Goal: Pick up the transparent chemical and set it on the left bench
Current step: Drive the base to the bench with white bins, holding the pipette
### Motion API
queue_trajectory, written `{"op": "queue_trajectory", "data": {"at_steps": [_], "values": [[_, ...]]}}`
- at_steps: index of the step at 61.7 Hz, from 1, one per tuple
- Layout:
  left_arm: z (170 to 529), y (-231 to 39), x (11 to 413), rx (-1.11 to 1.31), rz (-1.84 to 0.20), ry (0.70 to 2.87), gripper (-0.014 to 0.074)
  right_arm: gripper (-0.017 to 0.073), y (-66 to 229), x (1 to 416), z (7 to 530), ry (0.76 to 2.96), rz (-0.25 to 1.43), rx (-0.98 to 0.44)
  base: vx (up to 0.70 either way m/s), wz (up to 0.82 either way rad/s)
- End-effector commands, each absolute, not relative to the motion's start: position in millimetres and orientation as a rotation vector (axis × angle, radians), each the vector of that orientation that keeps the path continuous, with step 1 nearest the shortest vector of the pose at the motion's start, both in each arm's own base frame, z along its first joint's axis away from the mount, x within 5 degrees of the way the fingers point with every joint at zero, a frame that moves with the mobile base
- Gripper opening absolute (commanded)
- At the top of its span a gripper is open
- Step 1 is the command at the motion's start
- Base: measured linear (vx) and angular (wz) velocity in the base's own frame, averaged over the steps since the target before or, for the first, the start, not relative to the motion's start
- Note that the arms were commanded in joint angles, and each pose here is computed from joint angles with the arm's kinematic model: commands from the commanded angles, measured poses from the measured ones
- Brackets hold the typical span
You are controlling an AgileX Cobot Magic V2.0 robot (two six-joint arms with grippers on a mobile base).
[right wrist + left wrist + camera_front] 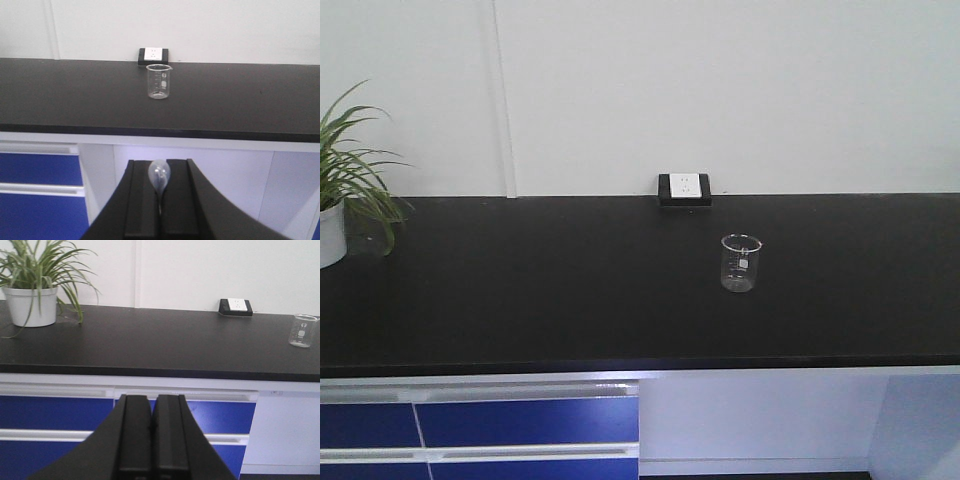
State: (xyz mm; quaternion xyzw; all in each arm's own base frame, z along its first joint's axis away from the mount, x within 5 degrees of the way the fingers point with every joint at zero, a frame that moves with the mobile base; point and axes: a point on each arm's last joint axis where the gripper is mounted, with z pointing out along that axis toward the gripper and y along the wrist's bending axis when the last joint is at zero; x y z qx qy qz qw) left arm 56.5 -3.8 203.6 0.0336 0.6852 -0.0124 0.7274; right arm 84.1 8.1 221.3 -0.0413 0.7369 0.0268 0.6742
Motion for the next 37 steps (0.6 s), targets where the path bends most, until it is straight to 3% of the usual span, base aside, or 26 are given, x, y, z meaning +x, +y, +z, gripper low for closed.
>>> {"op": "queue_trajectory", "data": {"at_steps": [1, 19, 37], "values": [[206.3, -3.6, 55.0, 0.064, -0.035, 1.429, -0.0003, -0.0008, 9.7, 85.6, 238.0, 1.559, 0.068, -0.106, -0.35, 0.12], [206.3, -3.6, 55.0, 0.064, -0.035, 1.429, -0.0003, -0.0008, 9.7, 85.6, 238.0, 1.559, 0.068, -0.106, -0.29, 0.29], [206.3, -3.6, 55.0, 0.064, -0.035, 1.429, -0.0003, -0.0008, 9.7, 85.6, 238.0, 1.559, 0.068, -0.106, -0.19, 0.68]]}}
